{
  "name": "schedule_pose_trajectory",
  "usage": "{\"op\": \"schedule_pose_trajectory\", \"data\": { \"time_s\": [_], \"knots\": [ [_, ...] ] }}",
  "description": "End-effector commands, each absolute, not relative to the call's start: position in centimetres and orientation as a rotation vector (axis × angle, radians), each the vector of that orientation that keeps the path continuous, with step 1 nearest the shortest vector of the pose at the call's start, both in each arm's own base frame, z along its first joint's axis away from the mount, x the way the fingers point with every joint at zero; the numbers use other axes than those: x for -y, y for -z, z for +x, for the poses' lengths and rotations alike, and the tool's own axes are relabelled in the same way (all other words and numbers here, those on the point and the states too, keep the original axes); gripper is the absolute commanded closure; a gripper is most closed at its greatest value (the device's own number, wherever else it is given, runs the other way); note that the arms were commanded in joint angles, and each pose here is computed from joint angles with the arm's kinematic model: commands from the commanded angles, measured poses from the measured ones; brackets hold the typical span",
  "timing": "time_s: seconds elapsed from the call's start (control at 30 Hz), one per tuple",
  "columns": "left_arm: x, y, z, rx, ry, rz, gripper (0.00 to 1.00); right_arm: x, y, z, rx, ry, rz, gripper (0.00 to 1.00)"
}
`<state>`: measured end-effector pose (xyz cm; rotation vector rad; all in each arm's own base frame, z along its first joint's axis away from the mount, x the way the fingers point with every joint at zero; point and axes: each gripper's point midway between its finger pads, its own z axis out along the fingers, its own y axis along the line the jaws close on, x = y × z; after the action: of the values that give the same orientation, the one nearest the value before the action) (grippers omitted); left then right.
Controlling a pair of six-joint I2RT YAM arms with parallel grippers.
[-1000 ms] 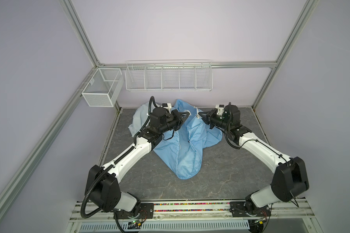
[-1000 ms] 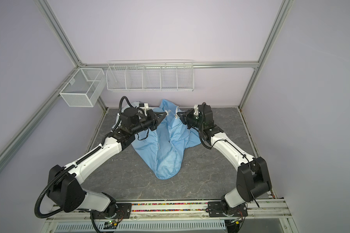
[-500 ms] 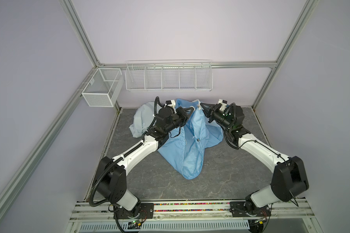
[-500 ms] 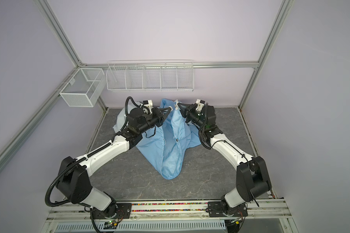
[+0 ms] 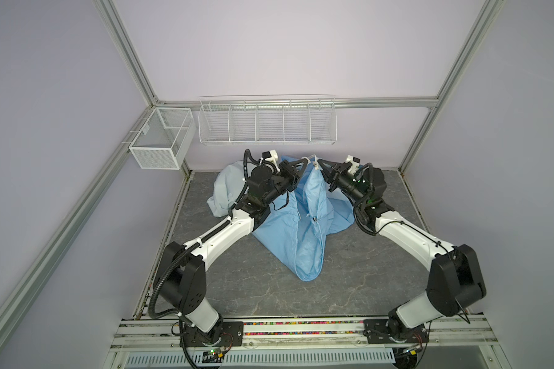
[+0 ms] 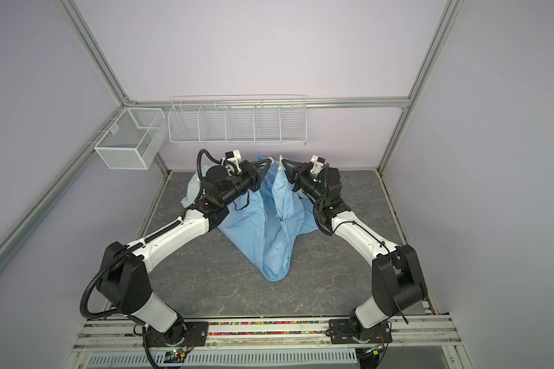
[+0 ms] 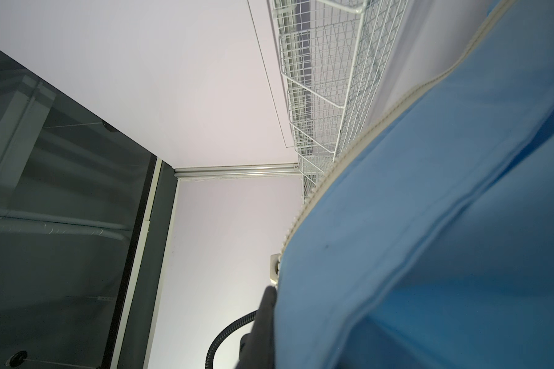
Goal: Zip up the jacket
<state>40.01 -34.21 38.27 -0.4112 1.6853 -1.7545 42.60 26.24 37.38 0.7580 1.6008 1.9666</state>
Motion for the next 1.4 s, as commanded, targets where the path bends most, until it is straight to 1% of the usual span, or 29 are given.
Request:
{"op": "schedule_pose_trajectory", "data": {
  "time_s": [0.0,0.6,1.03,1.37],
  "knots": [
    [34.4,-41.1,39.7,-1.600,1.816,-0.376,1.00,-26.4,-39.0,42.6,-1.506,-2.073,0.793,0.93],
    [33.7,-39.6,39.8,-1.593,1.842,-0.470,1.00,-26.1,-39.4,42.7,-1.414,-2.095,0.807,0.93],
    [34.4,-39.5,39.7,-1.614,1.874,-0.454,1.00,-27.1,-39.6,42.8,-1.431,-2.117,0.775,0.93],
    [33.6,-39.4,39.6,-1.599,1.852,-0.478,1.00,-26.6,-39.6,42.8,-1.387,-2.119,0.791,0.93]
  ]
}}
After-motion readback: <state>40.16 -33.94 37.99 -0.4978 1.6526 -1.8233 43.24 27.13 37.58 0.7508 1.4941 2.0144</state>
